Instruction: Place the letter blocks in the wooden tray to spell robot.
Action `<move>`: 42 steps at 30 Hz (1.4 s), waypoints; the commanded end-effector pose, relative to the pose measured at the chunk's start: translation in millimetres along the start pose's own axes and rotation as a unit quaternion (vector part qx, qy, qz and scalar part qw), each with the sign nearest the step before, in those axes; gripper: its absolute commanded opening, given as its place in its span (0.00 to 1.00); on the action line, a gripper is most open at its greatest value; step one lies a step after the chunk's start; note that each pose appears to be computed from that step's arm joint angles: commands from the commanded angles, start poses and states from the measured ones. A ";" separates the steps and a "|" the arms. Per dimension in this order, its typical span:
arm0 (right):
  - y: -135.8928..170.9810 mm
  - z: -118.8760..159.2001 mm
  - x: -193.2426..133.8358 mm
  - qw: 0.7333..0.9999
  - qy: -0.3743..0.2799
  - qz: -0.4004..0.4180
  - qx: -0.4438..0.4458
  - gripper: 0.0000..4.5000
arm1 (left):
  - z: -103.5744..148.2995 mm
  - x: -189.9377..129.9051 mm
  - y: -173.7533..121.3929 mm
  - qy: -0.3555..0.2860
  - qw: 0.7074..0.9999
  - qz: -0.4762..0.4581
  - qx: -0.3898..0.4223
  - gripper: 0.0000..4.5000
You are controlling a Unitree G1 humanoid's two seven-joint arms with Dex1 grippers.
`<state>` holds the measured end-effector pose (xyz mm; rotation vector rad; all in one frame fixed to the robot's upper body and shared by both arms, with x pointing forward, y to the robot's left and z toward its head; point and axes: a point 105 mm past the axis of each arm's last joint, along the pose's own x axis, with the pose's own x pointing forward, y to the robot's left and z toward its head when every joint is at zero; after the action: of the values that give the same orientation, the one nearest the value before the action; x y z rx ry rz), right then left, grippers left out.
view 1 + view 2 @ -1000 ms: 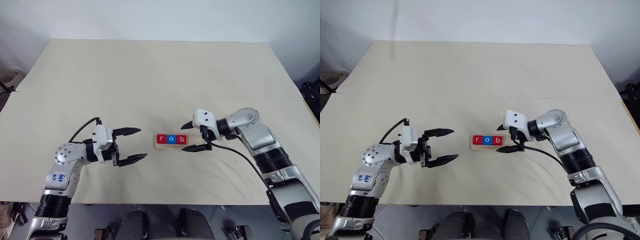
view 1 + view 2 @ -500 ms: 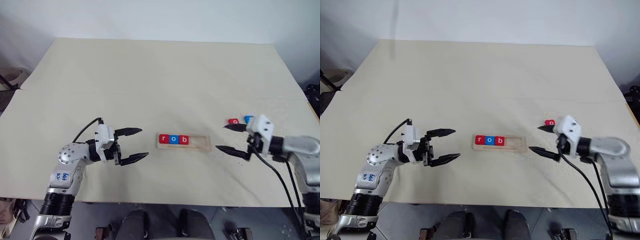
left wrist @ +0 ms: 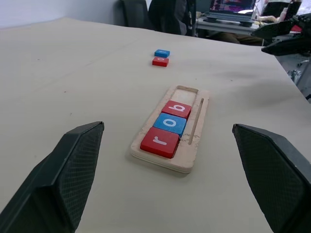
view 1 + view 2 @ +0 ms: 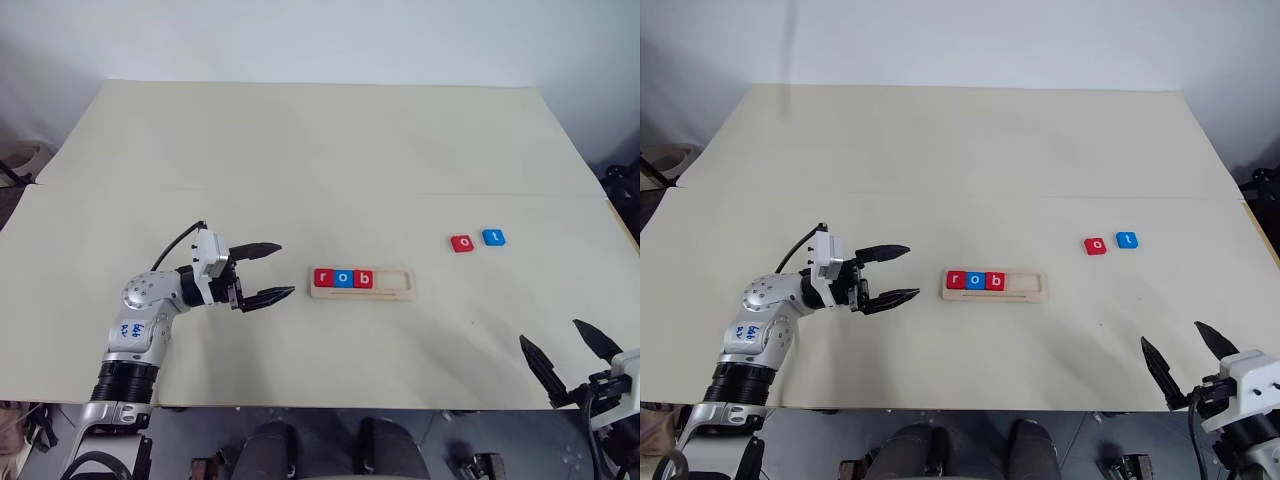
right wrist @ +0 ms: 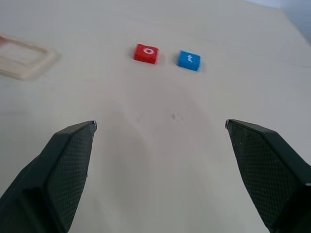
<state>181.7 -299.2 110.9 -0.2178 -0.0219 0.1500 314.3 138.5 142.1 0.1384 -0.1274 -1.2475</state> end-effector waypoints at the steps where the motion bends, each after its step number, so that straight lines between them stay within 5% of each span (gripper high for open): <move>1: -0.3 10.9 7.4 0.999 -0.030 -0.003 -0.015 0.99 | 9.1 2.1 0.4 -0.011 1.000 -0.006 0.020 1.00; 9: -0.5 35.8 57.9 0.998 -0.048 0.034 0.012 0.99 | 14.4 -0.9 -1.8 -0.013 0.999 0.007 0.036 1.00; 20: -16.3 38.8 148.6 0.997 0.064 0.004 0.040 0.99 | 15.8 0.2 -10.6 -0.023 0.999 0.025 0.032 1.00; 32: 6.9 59.6 167.5 0.993 0.090 0.029 0.070 0.99 | 15.9 -3.9 -11.2 -0.017 0.998 0.039 0.051 1.00; 42: 15.5 40.4 192.2 0.985 0.154 0.011 0.074 0.99 | 16.4 -1.2 -13.3 -0.021 0.997 0.040 0.055 1.00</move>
<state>364.7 -241.5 145.0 -0.0745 0.3134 0.1760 301.9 137.0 146.6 0.1648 -0.1888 -1.1586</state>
